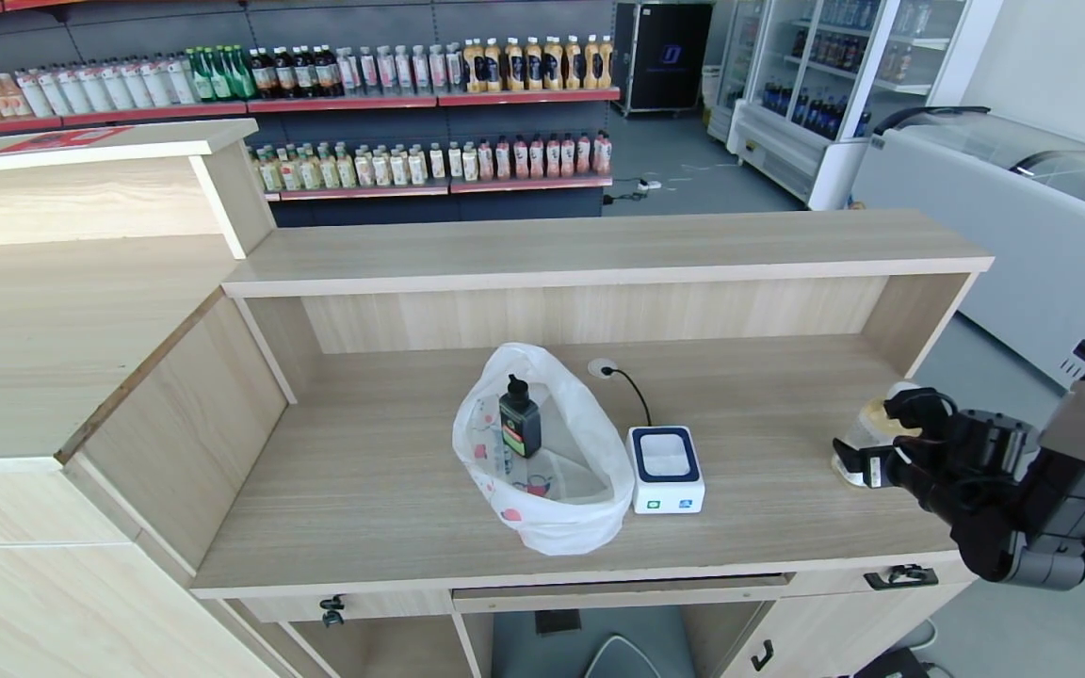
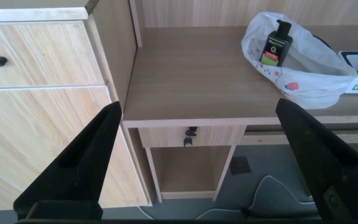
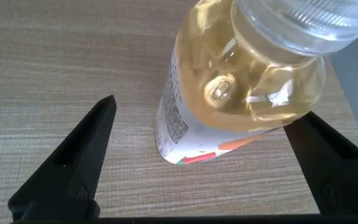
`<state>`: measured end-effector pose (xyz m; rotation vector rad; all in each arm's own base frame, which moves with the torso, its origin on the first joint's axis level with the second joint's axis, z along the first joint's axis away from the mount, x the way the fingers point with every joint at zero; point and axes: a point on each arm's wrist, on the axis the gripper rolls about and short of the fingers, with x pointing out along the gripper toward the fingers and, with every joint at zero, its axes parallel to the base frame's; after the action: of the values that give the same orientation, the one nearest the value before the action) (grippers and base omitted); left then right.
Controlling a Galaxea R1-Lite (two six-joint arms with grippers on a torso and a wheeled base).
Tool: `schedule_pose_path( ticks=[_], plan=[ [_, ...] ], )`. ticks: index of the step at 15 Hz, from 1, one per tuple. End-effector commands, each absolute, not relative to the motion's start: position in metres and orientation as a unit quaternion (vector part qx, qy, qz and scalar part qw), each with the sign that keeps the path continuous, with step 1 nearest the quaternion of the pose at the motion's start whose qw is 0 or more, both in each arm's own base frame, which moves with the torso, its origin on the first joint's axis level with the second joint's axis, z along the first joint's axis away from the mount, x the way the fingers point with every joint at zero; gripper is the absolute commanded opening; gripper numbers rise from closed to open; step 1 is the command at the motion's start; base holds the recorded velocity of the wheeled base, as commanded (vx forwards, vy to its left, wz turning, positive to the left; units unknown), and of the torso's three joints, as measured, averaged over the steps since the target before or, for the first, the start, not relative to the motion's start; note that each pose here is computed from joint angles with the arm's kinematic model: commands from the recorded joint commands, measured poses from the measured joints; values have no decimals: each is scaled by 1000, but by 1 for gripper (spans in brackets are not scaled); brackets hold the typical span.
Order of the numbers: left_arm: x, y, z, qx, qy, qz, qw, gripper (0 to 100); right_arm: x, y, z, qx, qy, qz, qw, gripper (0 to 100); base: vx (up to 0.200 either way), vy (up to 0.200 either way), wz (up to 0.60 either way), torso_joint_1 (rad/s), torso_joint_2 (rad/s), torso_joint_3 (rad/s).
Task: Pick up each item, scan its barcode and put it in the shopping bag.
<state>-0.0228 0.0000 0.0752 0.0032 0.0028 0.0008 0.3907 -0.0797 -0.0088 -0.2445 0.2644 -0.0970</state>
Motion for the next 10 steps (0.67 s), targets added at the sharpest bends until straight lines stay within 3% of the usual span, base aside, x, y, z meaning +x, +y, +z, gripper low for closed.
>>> schedule_pose_path(
  ticks=[1, 10],
  plan=[
    [-23, 0, 75, 2, 2, 1, 1000, 100, 392, -78, -14, -120, 136, -45, 982, 100, 0, 0, 0, 0, 0, 0],
    [-23, 0, 75, 2, 2, 1, 1000, 100, 415, -80, -21, -123, 112, -47, 985, 100, 0, 0, 0, 0, 0, 0]
  ],
)
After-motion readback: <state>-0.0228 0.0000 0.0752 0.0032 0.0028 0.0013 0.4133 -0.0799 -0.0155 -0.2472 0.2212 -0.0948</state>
